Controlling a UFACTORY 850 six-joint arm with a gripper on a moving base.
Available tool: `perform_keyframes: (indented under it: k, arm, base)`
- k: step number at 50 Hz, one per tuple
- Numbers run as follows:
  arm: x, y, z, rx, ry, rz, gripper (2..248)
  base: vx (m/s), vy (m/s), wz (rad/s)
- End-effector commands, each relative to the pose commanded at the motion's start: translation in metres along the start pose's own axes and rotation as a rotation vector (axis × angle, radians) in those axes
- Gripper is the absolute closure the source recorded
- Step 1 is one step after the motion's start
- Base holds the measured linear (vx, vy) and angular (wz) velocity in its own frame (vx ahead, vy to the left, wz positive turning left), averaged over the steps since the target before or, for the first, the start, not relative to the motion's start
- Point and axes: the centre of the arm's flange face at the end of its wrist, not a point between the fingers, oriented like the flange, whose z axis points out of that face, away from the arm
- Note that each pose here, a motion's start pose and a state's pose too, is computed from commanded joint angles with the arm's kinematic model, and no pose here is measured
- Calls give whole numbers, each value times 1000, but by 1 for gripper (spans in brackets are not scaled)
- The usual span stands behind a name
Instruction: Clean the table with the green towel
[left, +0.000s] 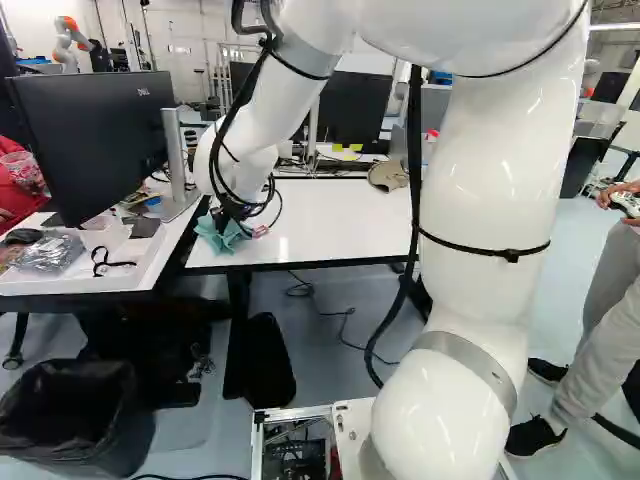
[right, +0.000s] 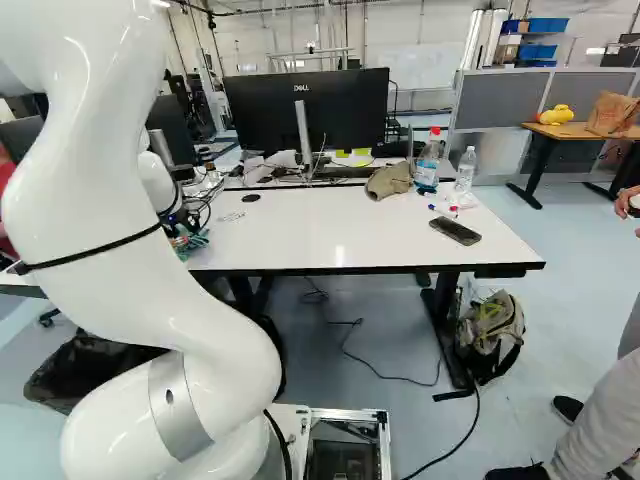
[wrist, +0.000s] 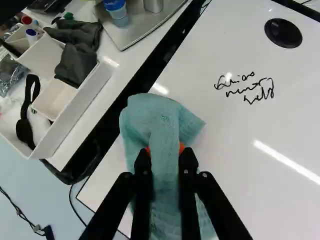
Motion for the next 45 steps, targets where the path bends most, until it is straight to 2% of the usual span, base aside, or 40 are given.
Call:
perform_keyframes:
  k: [14,45]
  arm:
    - [-14,-20,-9,23,-8,-34,191]
    - [-56,-46,-37,59,-25,-90,191]
  base:
    - [0,0,0]
    - [0,0,0]
